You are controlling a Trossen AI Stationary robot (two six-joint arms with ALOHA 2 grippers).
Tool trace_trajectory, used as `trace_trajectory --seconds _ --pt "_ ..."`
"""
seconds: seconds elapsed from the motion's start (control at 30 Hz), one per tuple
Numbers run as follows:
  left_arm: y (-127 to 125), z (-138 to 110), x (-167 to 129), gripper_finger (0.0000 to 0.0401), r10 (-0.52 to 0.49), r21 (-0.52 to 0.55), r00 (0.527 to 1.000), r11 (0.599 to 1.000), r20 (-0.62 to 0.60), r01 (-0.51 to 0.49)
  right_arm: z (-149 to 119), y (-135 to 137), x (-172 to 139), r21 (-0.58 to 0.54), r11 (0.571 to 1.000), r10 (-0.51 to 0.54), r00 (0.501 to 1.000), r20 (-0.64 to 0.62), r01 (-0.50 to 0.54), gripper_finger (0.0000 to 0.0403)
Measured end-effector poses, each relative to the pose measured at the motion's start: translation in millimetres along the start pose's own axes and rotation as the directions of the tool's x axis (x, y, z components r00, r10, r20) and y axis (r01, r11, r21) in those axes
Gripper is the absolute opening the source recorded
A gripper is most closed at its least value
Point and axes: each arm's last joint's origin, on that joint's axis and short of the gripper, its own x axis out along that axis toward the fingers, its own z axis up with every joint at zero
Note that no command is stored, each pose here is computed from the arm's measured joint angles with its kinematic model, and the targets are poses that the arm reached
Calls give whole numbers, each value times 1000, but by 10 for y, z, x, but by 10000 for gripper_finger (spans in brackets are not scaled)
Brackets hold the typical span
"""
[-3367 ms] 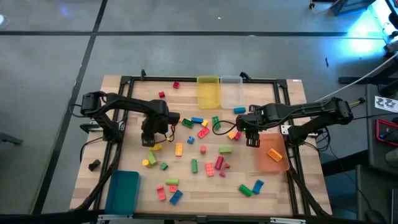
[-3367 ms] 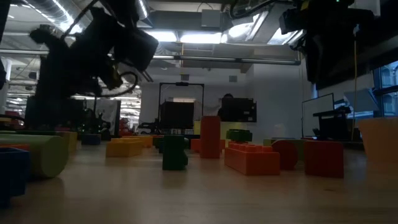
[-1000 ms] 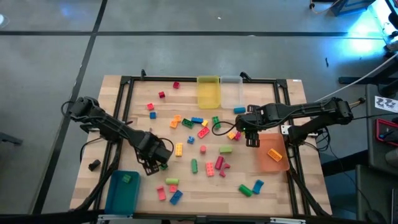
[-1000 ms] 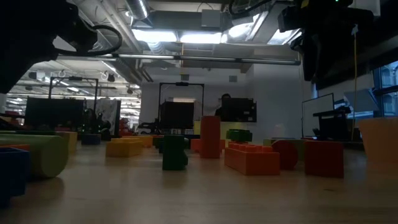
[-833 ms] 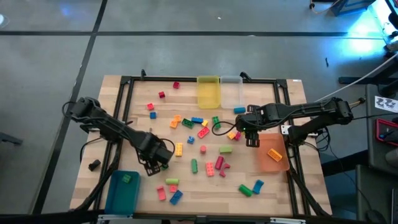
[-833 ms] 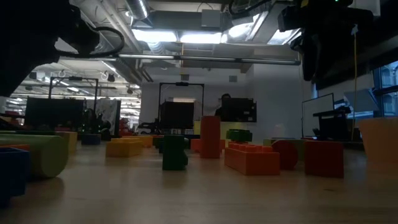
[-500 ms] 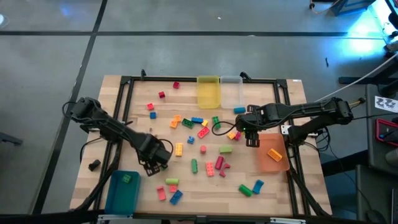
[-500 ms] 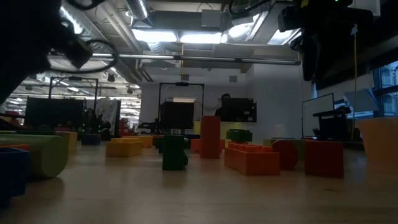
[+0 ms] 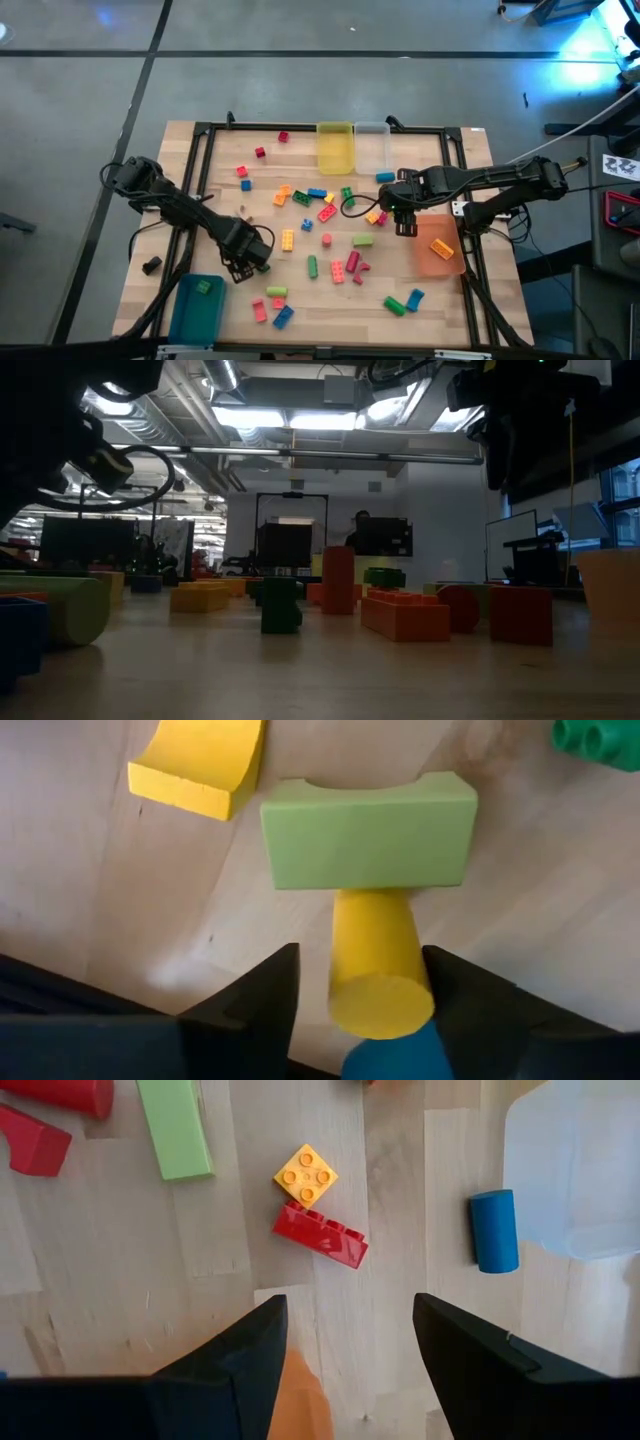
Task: Sort blocks by size
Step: Put the yellow cylindrical block into the yellow bin
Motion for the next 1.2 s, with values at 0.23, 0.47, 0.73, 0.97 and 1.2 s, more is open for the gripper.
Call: trace_trajectory --seconds 0.23,0.47,0.73,0.97,1.2 --pt "15 10 -20 117 -7 58 1000 998 4 7 0 0 0 0 1000 0 1000 0 0 220" --pt "131 26 -257 117 -89 65 994 994 62 85 0 0 0 0 1000 0 1000 0 0 220" --pt "381 33 -750 117 -247 38 926 968 285 246 3 0 0 0 1000 0 1000 3 0 220" --pt "544 323 -993 117 -239 141 752 971 615 193 34 4 -1 -49 999 4 999 34 -3 220" --pt "697 913 -1134 119 -189 210 513 978 837 18 51 6 -1 -94 996 6 999 52 -2 220"
